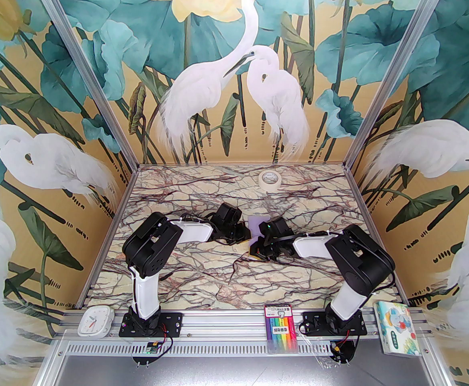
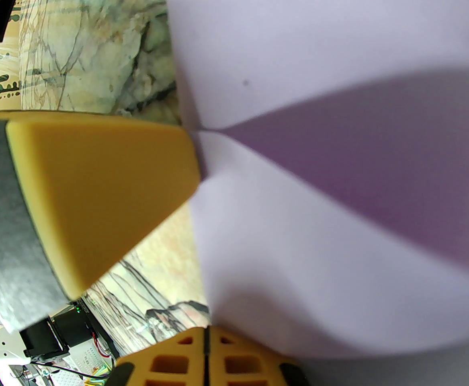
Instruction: Fold a paper plane with a square sheet of paper (fold left side to right side)
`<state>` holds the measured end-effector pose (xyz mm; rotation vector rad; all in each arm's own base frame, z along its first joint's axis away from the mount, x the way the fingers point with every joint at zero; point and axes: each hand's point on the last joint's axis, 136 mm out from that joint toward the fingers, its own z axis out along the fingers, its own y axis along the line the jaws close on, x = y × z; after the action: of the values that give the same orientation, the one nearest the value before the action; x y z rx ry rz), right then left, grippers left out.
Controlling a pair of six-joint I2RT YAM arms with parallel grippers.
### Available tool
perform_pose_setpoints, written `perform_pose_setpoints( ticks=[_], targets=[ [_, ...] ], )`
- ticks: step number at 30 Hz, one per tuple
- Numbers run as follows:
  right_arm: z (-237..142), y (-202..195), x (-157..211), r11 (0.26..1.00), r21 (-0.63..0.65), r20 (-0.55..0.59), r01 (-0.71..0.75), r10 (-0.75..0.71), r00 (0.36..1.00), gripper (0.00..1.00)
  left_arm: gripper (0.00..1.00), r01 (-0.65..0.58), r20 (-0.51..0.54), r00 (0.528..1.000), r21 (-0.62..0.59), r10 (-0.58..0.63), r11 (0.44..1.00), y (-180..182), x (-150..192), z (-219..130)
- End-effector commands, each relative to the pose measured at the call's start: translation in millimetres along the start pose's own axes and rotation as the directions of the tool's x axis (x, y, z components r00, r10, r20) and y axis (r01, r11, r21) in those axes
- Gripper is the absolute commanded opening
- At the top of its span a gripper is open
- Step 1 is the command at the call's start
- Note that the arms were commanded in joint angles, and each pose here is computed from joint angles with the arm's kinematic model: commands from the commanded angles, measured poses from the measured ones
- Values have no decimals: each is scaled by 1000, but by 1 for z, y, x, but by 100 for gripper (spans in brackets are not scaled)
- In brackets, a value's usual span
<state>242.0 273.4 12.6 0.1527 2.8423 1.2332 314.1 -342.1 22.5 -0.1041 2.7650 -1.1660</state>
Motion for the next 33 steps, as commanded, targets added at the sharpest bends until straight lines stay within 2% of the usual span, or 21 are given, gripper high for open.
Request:
perform_pose_setpoints(
  ticks=[1,22,29,33],
  targets=[
    [8,-22,12,996,81,-44,-37,40,998,7,9,-11,-2,1000,11,11,1000,-5,-5,1],
    [6,-10,38,996,79,-115,46,-37,993,9,9,-10,-4,1000,4,10,1000,-4,-6,2],
    [-9,19,21,993,18,-33,114,-113,993,19,9,-14,-9,1000,11,14,1000,-5,-4,0],
    [-22,30,5,993,-4,36,119,-119,992,19,9,-18,-12,1000,13,18,1000,-6,-3,0]
  ],
)
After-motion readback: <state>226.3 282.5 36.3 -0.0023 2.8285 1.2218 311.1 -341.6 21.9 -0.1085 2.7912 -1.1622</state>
